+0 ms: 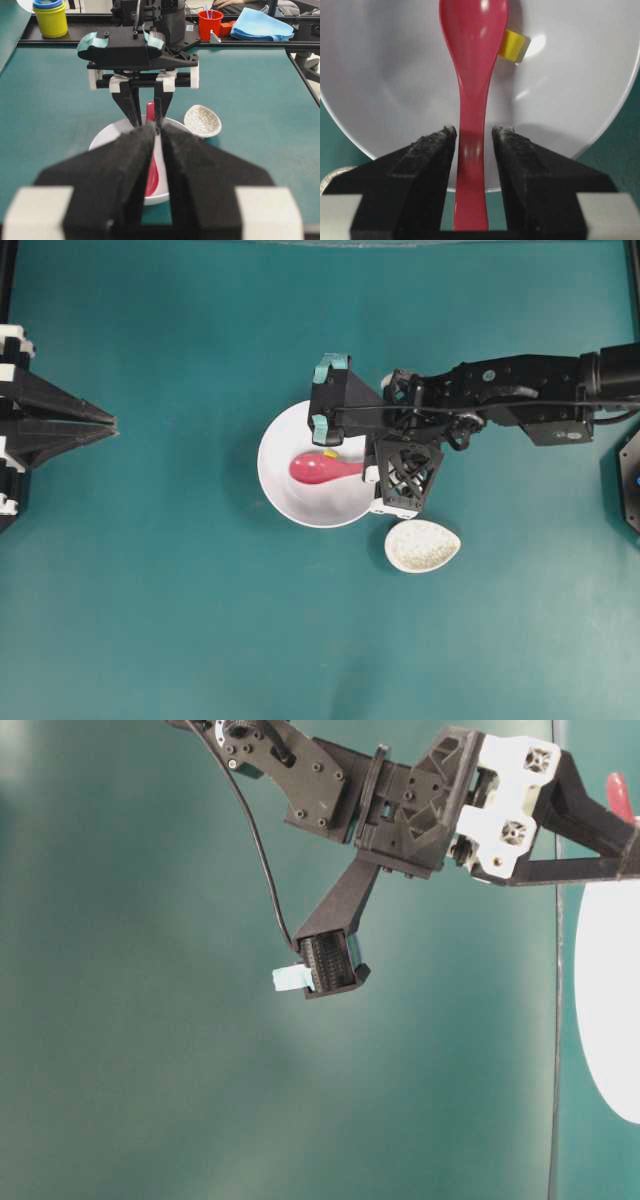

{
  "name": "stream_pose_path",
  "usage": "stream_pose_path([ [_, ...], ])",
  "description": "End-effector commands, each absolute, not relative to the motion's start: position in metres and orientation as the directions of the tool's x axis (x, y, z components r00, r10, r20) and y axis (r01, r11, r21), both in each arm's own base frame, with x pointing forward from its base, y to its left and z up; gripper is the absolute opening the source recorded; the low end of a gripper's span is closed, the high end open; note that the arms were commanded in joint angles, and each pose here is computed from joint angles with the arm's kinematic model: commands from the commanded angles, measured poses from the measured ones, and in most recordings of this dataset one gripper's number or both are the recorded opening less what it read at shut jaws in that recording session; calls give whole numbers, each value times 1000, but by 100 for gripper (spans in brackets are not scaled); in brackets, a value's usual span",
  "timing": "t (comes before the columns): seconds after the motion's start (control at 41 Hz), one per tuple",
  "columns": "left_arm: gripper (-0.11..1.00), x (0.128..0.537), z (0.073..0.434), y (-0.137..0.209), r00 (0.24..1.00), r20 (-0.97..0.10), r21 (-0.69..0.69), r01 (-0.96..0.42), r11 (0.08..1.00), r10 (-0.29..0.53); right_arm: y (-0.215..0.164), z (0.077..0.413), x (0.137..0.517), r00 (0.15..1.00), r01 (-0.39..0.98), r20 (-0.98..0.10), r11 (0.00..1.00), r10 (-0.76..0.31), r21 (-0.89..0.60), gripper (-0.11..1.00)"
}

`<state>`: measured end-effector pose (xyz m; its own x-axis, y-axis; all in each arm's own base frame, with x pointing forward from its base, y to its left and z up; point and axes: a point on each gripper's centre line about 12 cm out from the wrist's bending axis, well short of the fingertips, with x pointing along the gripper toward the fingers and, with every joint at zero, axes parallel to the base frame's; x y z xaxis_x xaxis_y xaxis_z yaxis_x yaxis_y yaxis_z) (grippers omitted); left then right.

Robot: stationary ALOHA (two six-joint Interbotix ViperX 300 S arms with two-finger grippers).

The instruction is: Scoop the yellow hexagonal prism block from the bowl with a spoon using the right arm.

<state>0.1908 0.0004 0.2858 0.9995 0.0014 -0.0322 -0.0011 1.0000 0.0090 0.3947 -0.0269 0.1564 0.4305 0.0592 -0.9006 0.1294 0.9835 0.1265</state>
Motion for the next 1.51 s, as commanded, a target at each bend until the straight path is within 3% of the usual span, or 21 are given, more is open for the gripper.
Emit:
stream_pose_path([
  [0.0,14,193,298,0,1000,3,11,-1,1000,1,-26,173,396,474,125,-879,983,56,131,40],
  [0.341,14,193,297,0,1000,-2,11,-1,1000,1,-26,173,396,474,127,-879,983,56,131,23],
  [0.561,14,193,298,0,1000,-2,11,-1,1000,1,-26,177,398,481,124,-875,984,56,131,23],
  [0.878,14,193,298,0,1000,0,11,-1,1000,1,-27,207,397,546,113,-837,985,48,130,23],
  [1.487,14,193,298,0,1000,2,11,-1,1000,1,-21,240,356,558,158,-828,972,59,176,23],
])
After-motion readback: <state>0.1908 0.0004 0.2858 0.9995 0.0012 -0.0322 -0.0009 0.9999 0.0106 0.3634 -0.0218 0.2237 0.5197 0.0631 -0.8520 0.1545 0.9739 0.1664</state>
